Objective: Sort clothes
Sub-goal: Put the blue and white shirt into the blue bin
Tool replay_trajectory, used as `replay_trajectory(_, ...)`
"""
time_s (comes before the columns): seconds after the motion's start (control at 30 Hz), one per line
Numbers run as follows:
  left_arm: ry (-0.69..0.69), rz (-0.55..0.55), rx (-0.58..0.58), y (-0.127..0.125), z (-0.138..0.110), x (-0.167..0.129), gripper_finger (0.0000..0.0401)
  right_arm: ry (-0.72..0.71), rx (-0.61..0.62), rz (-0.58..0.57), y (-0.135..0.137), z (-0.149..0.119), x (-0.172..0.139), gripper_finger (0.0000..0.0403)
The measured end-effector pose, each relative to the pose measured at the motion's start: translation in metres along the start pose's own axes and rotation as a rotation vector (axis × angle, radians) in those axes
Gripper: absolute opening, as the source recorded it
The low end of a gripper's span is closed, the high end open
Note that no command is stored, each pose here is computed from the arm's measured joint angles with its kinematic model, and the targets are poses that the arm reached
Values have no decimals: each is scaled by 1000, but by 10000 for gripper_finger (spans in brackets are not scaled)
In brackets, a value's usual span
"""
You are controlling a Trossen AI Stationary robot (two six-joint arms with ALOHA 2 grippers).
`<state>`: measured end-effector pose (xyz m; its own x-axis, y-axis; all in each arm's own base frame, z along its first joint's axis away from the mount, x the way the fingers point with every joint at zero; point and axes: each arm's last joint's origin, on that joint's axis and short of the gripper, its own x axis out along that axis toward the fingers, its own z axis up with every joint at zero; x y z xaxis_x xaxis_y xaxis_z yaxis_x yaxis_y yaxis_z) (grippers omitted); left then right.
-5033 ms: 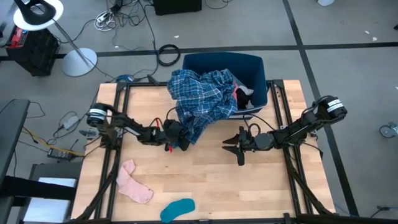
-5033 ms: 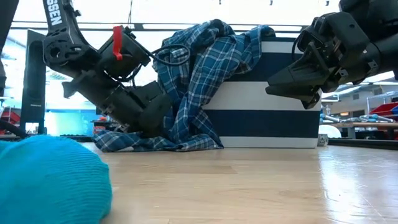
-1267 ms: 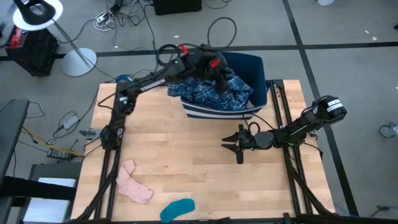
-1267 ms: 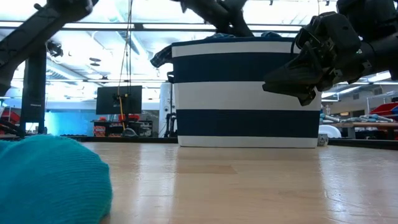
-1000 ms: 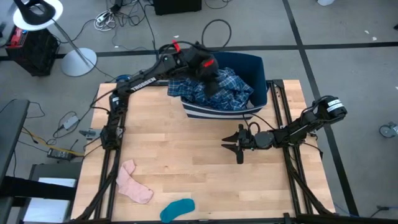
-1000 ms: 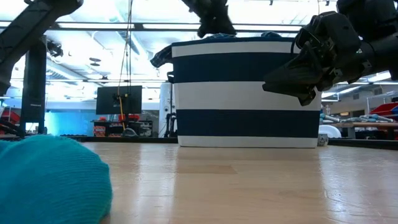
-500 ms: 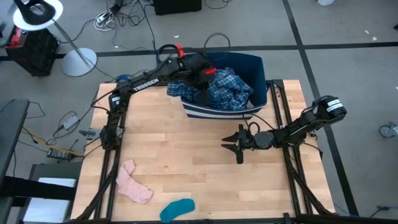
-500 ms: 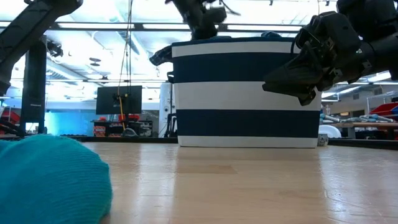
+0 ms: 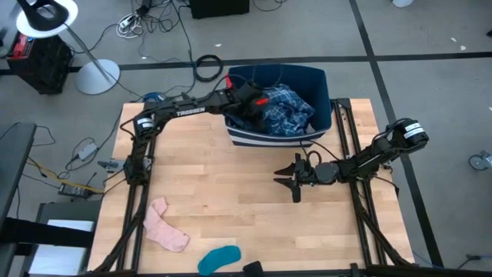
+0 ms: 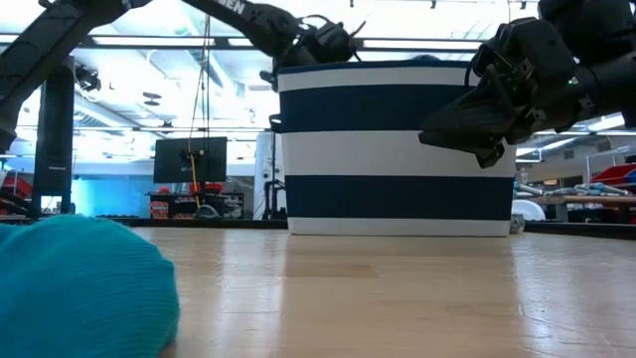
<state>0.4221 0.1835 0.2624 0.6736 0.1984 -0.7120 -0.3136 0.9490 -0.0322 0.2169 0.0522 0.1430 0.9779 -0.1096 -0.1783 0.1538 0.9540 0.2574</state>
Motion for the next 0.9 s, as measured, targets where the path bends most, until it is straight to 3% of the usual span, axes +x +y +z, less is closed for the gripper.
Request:
replay_trajectory(0.17,-39,-7,-77,4,-10,12,1,-1,0,0,0,0,0,132)
replay_trajectory(0.57,-217,-24,-154,2,10,10,11,-5,2,2,0,1,0,132)
replay_trajectory(0.9,-259,-140,-116,-3,35,-13,89,-5,1,2,0,1,0,132)
